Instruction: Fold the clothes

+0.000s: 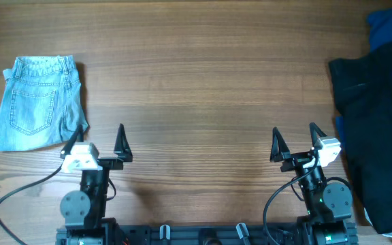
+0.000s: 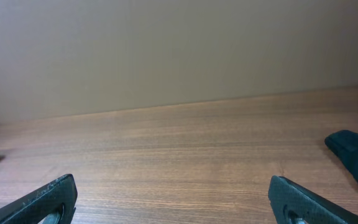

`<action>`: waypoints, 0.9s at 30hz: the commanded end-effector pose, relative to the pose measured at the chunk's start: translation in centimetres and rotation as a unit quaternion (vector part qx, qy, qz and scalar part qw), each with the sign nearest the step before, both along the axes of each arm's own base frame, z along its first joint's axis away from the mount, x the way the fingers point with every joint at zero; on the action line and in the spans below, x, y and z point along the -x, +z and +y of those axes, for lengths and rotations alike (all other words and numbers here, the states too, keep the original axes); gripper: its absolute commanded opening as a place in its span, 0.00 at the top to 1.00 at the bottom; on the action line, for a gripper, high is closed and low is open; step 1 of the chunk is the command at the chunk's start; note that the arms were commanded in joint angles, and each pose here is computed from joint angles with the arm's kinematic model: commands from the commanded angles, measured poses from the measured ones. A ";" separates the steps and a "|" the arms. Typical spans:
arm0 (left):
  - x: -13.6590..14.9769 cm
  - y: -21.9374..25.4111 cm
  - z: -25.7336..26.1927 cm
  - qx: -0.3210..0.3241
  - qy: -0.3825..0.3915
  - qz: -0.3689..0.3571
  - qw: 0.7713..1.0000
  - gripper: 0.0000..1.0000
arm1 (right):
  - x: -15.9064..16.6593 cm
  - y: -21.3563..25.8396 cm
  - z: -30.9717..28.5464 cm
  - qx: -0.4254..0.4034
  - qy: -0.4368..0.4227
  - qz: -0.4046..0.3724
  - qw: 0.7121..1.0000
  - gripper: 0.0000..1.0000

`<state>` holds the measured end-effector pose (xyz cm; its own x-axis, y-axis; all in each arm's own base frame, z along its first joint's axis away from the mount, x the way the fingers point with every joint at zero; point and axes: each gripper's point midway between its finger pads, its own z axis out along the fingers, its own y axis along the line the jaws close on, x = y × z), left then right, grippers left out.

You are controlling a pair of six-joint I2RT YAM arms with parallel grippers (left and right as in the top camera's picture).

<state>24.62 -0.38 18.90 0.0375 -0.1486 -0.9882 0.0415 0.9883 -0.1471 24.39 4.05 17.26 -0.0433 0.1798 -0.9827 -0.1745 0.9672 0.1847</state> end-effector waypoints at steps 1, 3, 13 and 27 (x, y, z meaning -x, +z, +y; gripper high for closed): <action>0.1 -3.2 -0.6 -0.008 -0.017 0.057 0.998 0.00 | 0.1 0.3 0.1 -0.003 0.006 -0.006 1.000 0.00; 0.1 -3.0 -0.9 -0.008 -0.026 0.054 0.998 0.00 | 0.1 0.3 0.1 -0.003 0.006 -0.006 1.000 0.00; 0.1 -3.0 -1.0 -0.008 -0.028 0.054 0.998 0.00 | 0.1 0.3 0.1 -0.003 0.006 -0.006 1.000 0.00; 0.1 -3.0 -1.0 -0.008 -0.028 0.054 0.998 0.00 | 0.1 0.3 0.1 -0.003 0.006 -0.006 1.000 0.00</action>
